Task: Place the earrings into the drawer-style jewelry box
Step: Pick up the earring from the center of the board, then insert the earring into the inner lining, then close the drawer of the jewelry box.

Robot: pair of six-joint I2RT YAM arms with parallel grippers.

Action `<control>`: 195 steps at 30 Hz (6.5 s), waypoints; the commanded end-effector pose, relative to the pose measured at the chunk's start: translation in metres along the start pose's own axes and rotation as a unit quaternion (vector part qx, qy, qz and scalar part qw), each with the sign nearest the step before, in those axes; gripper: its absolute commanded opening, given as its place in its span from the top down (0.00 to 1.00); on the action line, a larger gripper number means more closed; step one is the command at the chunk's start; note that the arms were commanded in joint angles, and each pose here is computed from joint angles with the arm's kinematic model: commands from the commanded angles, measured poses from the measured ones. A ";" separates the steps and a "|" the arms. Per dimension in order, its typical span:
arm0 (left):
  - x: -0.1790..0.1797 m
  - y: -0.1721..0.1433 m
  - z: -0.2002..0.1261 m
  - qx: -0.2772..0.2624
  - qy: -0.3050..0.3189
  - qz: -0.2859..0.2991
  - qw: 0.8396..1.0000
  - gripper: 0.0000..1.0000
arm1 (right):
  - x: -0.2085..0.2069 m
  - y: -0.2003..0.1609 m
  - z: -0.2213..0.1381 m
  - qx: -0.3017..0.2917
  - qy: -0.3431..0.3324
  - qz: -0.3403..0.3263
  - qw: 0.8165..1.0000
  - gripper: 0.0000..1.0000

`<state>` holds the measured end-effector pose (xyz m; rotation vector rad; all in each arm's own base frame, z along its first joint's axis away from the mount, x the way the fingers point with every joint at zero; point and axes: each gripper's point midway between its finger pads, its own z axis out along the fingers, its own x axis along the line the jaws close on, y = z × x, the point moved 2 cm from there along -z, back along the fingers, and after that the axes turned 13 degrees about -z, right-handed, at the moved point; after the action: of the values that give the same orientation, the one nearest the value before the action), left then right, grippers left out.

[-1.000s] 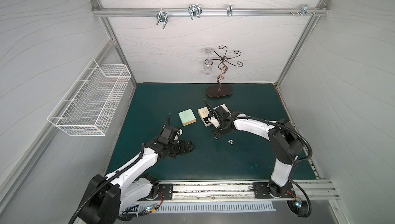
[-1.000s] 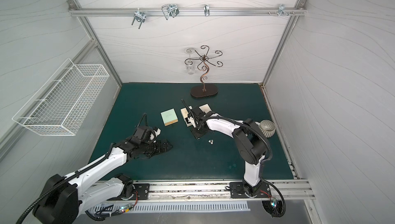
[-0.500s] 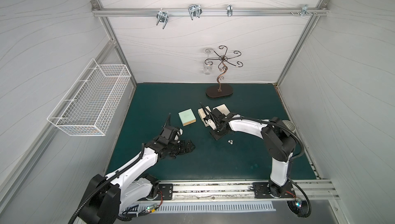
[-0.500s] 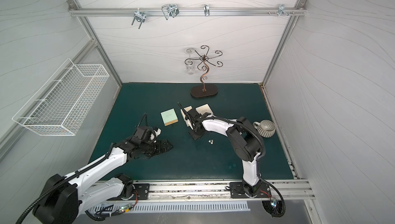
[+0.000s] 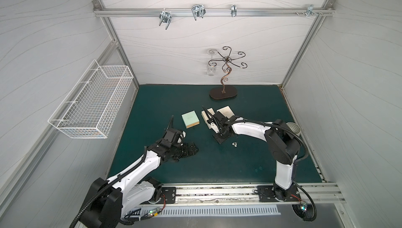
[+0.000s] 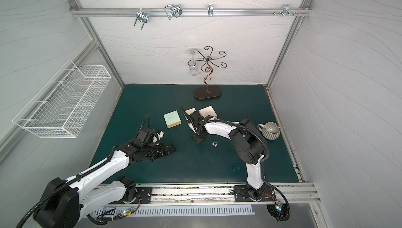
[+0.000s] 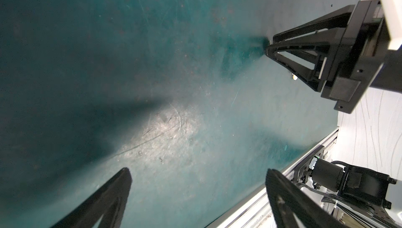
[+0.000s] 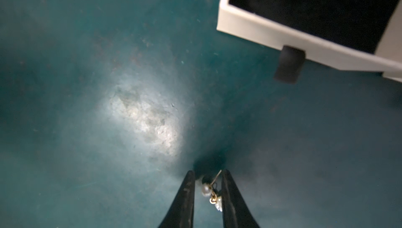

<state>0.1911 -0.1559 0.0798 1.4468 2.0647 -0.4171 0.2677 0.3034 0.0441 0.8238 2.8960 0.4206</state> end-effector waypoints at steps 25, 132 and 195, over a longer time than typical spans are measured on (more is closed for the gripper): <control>-0.009 0.004 -0.001 -0.010 -0.017 0.005 1.000 0.01 | 0.001 -0.022 0.004 0.036 -0.010 -0.018 0.999 0.85; -0.049 0.031 -0.018 -0.031 -0.016 0.061 0.998 0.01 | -0.092 0.061 -0.083 -0.186 0.007 0.128 0.974 0.83; -0.178 0.193 0.028 -0.053 -0.043 0.148 0.987 0.01 | -0.063 0.012 -0.047 -0.232 0.070 0.288 0.926 0.84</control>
<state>0.4069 -0.2286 0.1729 1.6199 1.7888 -0.2588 0.3159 0.2653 0.0954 1.5570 2.4480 1.1976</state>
